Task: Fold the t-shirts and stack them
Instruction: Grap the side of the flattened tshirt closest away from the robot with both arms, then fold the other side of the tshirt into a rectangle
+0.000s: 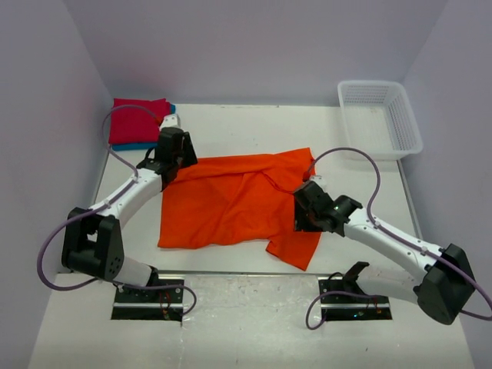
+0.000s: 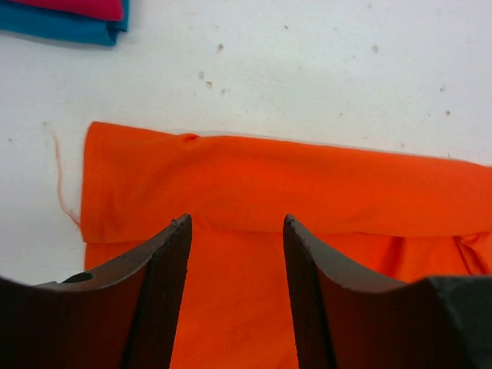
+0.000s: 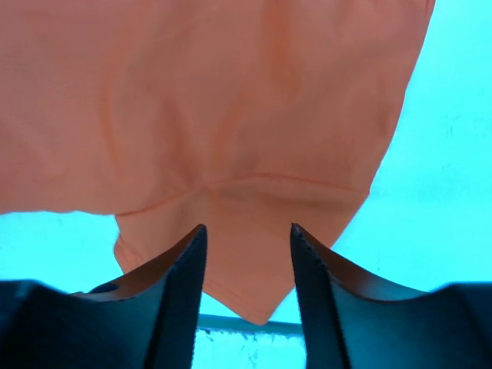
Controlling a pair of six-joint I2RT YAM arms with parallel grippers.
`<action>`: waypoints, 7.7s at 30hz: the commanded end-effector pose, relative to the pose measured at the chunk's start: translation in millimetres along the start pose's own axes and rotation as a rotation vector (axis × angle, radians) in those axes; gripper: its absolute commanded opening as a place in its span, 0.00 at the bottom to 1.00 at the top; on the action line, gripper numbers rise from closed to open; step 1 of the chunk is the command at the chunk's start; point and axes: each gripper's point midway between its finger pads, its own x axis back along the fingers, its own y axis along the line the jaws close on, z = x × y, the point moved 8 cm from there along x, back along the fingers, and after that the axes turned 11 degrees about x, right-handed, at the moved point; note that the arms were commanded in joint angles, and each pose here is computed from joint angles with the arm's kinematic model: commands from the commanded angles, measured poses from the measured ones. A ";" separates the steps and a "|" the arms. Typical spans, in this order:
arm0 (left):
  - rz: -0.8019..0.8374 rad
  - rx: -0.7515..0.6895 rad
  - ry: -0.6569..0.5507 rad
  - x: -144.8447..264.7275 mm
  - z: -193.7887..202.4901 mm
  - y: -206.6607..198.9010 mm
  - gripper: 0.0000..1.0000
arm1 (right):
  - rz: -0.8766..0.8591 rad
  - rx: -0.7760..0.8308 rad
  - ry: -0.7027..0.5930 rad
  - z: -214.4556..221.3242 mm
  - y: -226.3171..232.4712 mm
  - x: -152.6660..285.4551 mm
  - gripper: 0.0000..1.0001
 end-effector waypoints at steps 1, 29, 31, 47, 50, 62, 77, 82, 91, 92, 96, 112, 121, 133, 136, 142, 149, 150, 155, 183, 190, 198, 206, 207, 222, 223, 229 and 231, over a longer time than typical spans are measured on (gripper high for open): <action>0.084 -0.037 0.033 8.7 5.9 -25.7 0.53 | 0.043 -0.078 0.046 21.3 -1.6 7.8 0.50; 0.395 -0.209 0.247 66.1 120.7 -80.3 0.51 | 0.163 -0.290 0.238 106.8 26.9 -2.1 0.54; 0.399 -0.204 0.232 71.3 115.8 -79.9 0.51 | 0.143 -0.289 0.235 105.8 30.4 -4.5 0.51; 0.424 -0.190 0.208 86.8 107.9 -74.2 0.51 | 0.139 -0.299 0.261 115.9 36.1 -22.8 0.19; 0.412 -0.190 0.214 85.3 111.2 -71.6 0.51 | 0.153 -0.297 0.258 115.5 35.9 -21.1 0.09; 0.129 -0.182 0.197 74.1 124.9 -30.5 0.28 | 0.325 -0.198 0.100 75.9 18.0 27.6 0.00; -0.309 0.052 0.254 93.2 149.5 28.3 0.38 | 0.102 0.028 -0.023 22.7 69.9 17.4 0.00; -0.393 0.155 0.183 113.4 125.0 28.1 0.38 | -0.005 0.108 -0.042 21.3 76.0 14.6 0.00; -0.436 0.352 0.225 144.0 132.2 58.3 0.52 | -0.158 0.190 -0.097 23.3 78.5 16.8 0.00; -0.439 0.369 0.221 145.5 132.8 62.6 0.55 | -0.168 0.192 -0.100 24.0 78.1 17.3 0.00; -0.495 0.385 0.234 146.9 130.0 80.8 0.62 | -0.214 0.198 -0.122 26.9 74.8 21.8 0.00; -0.756 0.334 0.271 140.7 136.6 104.2 0.47 | -0.264 0.214 -0.143 33.2 66.8 22.6 0.00; -0.838 0.273 0.329 133.1 148.6 110.6 0.47 | -0.268 0.198 -0.142 35.8 63.6 21.1 0.00; -0.816 0.297 0.296 120.5 142.0 104.9 0.48 | -0.305 0.168 -0.168 35.7 54.6 34.5 0.00; -0.804 0.309 0.289 118.1 141.5 103.0 0.50 | -0.315 0.158 -0.180 35.1 52.9 38.8 0.00; -0.745 0.338 0.286 111.1 141.9 96.5 0.50 | -0.317 0.147 -0.183 36.7 49.6 42.0 0.00; -0.780 0.260 0.293 103.8 146.6 100.9 0.48 | -0.320 0.137 -0.191 38.2 46.1 44.1 0.00; -0.786 0.253 0.292 103.4 147.2 101.5 0.48 | -0.318 0.138 -0.186 38.7 46.1 43.6 0.00; -0.790 0.226 0.310 104.4 148.5 100.6 0.47 | -0.320 0.133 -0.185 38.3 45.8 43.7 0.00; -0.852 0.190 0.340 105.9 154.1 96.5 0.00 | -0.331 0.100 -0.198 35.4 37.7 45.8 0.00; -0.818 0.207 0.344 111.0 151.1 94.7 0.00 | -0.238 0.095 -0.197 27.1 34.1 44.7 0.00; -0.752 0.212 0.268 118.8 133.4 91.2 0.00 | -0.150 0.071 -0.194 -0.3 20.4 39.2 0.00; -0.643 0.192 0.223 108.7 121.7 78.6 0.00 | -0.007 -0.002 -0.197 -41.1 -12.0 36.5 0.00; -0.639 0.181 0.217 107.3 120.5 78.0 0.00 | 0.008 -0.015 -0.213 -48.7 -13.8 40.7 0.00; -0.621 0.118 0.082 90.0 75.6 85.7 0.00 | 0.126 -0.089 -0.171 -108.3 -27.3 30.6 0.00; -0.618 0.132 0.075 87.7 71.0 86.6 0.00 | 0.132 -0.084 -0.160 -111.3 -27.6 26.8 0.00; -0.587 0.126 0.073 66.2 50.5 76.6 0.00 | 0.140 -0.087 -0.169 -138.0 -36.9 23.6 0.00; -0.587 0.113 0.074 56.6 44.7 69.7 0.00 | 0.147 -0.080 -0.151 -144.8 -38.9 15.5 0.00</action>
